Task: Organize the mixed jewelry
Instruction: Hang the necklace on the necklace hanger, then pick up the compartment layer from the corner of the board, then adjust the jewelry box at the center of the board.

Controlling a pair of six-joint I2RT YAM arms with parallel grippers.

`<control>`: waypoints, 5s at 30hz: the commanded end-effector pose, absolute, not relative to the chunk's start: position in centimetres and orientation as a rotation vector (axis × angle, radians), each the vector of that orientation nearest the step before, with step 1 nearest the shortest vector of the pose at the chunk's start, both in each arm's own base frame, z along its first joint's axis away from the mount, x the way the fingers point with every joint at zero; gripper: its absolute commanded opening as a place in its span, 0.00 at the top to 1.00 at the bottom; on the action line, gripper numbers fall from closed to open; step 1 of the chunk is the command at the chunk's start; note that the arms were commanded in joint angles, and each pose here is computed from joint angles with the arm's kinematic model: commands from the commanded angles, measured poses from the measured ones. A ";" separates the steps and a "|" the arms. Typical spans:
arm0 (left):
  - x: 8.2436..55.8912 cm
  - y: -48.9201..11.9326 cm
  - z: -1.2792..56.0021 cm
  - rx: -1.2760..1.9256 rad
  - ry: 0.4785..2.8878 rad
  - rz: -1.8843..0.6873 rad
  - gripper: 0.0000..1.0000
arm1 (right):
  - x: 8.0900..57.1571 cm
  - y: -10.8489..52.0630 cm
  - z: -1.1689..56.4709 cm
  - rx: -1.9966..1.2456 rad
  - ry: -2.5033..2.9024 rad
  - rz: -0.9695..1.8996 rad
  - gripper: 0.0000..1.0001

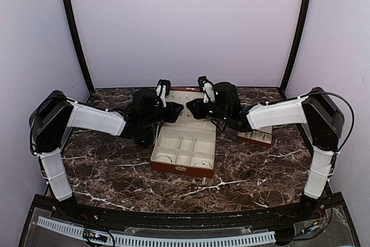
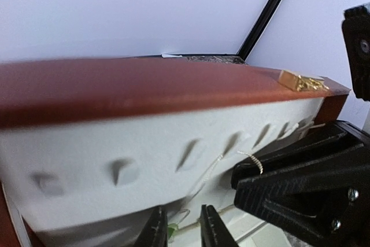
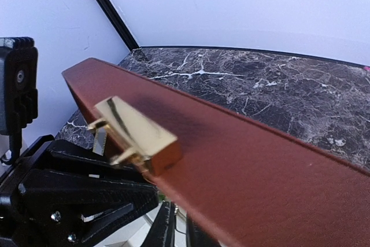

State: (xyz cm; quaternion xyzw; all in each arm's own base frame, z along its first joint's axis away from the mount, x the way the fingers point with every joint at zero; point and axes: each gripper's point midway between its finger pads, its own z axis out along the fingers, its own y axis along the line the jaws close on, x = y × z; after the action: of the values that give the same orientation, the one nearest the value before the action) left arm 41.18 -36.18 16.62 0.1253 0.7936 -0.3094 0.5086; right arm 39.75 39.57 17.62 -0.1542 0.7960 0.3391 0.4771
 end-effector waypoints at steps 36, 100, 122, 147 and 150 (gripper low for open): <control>34.0 -24.8 22.0 0.436 2.110 -0.849 0.35 | 32.9 4.5 7.5 0.474 2.508 0.122 0.60; 31.9 -24.4 21.4 0.545 2.119 -0.844 0.36 | 25.3 8.6 7.4 0.420 2.578 0.251 1.00; 31.9 -24.7 20.3 0.570 2.137 -0.849 0.37 | 16.8 12.3 12.0 0.167 2.745 0.300 1.00; 34.3 -28.1 19.2 0.620 2.189 -0.819 0.36 | 15.6 21.1 16.9 -0.573 2.622 0.485 1.00; 35.8 -27.6 18.8 0.594 2.201 -0.730 0.36 | 16.9 22.6 17.5 -0.641 2.575 0.478 1.00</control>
State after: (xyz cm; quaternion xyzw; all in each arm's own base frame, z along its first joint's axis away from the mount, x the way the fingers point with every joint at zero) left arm 34.09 -28.30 18.18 0.2362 0.8485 -0.3270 0.3425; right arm 14.71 19.01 14.65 -0.1788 0.9607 0.1348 0.1642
